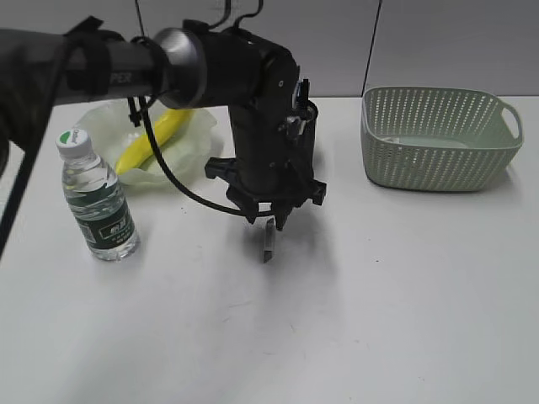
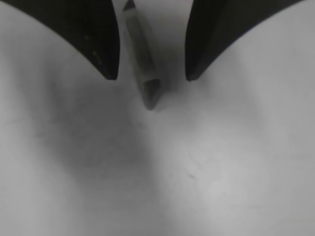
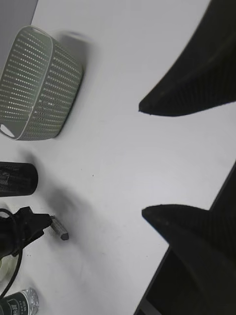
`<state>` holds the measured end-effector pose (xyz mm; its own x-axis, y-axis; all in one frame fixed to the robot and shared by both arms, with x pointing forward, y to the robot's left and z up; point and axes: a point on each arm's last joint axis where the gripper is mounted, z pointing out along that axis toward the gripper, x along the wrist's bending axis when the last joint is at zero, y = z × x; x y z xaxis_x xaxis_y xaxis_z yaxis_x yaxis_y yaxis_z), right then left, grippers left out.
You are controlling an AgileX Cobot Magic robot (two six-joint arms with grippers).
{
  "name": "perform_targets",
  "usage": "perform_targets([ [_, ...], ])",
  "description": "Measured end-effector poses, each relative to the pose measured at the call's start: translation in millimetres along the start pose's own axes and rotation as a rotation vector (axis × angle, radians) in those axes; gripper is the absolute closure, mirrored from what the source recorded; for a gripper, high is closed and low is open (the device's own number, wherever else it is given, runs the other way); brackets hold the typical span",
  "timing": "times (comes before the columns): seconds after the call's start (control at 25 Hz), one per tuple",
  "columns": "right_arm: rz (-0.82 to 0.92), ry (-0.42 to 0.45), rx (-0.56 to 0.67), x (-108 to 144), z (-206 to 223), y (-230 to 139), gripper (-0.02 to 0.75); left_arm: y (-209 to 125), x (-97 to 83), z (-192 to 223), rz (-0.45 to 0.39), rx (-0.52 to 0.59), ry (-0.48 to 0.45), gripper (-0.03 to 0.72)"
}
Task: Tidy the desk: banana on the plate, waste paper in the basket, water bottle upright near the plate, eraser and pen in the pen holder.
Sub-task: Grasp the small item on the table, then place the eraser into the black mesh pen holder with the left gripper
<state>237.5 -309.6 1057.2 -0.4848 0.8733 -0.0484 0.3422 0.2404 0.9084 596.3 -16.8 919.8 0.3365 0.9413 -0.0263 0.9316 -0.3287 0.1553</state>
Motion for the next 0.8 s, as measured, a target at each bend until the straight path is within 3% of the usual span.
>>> perform_targets([
  [0.24,0.0,0.0,0.0,0.0,0.0,0.0,0.281,-1.1,-2.7,26.4,-0.019,0.084,0.012,0.377],
  [0.4,0.0,0.0,0.0,0.0,0.0,0.0,0.281,0.2,-1.3,25.5,-0.008,0.086,0.028,0.599],
  [0.48,0.0,0.0,0.0,0.0,0.0,0.0,0.281,3.9,-3.6,20.6,-0.009,0.069,0.011,0.609],
  [0.64,0.0,0.0,0.0,0.0,0.0,0.0,0.281,21.2,-10.8,-27.2,-0.014,-0.055,-0.051,0.609],
  [0.8,0.0,0.0,0.0,0.0,0.0,0.0,0.281,42.1,-8.6,-102.4,0.006,-0.308,-0.071,0.609],
])
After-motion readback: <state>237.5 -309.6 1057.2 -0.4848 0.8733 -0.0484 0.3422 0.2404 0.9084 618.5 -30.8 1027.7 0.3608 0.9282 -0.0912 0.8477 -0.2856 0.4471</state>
